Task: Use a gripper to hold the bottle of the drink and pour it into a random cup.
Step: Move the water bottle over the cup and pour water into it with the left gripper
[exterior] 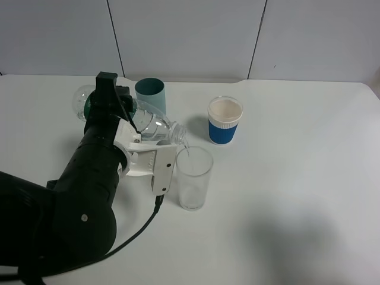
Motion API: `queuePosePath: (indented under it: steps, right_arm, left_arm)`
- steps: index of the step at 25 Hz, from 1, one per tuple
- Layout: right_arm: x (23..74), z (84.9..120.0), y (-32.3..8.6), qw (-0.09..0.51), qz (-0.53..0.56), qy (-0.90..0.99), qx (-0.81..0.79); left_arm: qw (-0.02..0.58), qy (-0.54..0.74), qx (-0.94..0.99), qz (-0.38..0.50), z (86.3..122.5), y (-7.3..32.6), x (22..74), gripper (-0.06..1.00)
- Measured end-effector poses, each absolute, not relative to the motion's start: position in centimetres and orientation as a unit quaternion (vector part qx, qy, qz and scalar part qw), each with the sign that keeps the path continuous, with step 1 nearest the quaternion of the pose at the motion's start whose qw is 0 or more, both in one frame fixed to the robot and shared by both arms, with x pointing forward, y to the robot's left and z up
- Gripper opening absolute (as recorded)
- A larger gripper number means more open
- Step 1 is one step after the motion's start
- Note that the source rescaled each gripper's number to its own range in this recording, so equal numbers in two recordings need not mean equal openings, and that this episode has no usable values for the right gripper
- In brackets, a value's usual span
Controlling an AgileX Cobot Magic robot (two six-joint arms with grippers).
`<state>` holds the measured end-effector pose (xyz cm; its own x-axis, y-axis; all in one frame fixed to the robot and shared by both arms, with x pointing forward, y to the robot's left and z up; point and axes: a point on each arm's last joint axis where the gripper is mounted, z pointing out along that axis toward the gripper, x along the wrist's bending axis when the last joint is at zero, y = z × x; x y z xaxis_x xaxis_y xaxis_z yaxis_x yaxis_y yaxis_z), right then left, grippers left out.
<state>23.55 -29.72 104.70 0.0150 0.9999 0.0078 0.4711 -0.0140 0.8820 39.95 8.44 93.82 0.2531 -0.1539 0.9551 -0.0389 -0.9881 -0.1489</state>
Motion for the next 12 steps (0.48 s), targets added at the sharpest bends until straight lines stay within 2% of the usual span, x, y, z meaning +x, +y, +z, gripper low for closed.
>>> queuePosePath:
  steps: [12]
  right_arm:
    - [23.55, 104.70, -29.72, 0.364, 0.363, 0.600, 0.612]
  left_arm:
    - [0.055, 0.071, -0.789, -0.608, 93.82, 8.44, 39.95, 0.00]
